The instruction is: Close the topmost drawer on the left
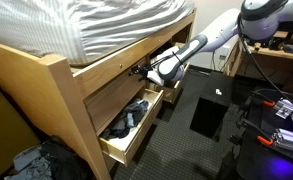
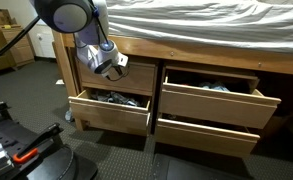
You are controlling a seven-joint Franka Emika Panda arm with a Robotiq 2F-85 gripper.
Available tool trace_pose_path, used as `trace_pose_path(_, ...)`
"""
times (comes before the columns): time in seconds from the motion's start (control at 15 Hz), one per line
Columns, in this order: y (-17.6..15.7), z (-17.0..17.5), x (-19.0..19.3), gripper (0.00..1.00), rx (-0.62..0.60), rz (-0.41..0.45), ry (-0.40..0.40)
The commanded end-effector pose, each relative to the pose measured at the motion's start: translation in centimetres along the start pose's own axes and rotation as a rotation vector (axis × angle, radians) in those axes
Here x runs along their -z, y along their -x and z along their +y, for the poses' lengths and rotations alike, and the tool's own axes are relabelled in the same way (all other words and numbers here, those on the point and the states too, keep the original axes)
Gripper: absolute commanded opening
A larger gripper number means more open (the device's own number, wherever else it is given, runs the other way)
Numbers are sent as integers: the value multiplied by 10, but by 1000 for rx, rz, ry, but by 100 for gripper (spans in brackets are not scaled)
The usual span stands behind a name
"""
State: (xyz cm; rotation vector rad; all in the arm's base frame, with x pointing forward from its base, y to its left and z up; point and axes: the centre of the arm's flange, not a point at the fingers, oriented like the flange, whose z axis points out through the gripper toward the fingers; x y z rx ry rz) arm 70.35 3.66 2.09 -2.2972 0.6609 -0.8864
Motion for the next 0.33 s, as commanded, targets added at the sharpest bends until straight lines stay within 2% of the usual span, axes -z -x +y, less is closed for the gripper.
trace_pose_path(0.0, -23, -1, 11, 100, 7, -13, 186)
trace_pose_path(0.13, -39, 3, 19, 100, 11, 15, 266)
trace_pose_path(0.2, -35, 17, 11, 100, -8, 39, 183)
trace_pose_path(0.27, -45, 16, 15, 100, 0, 51, 215)
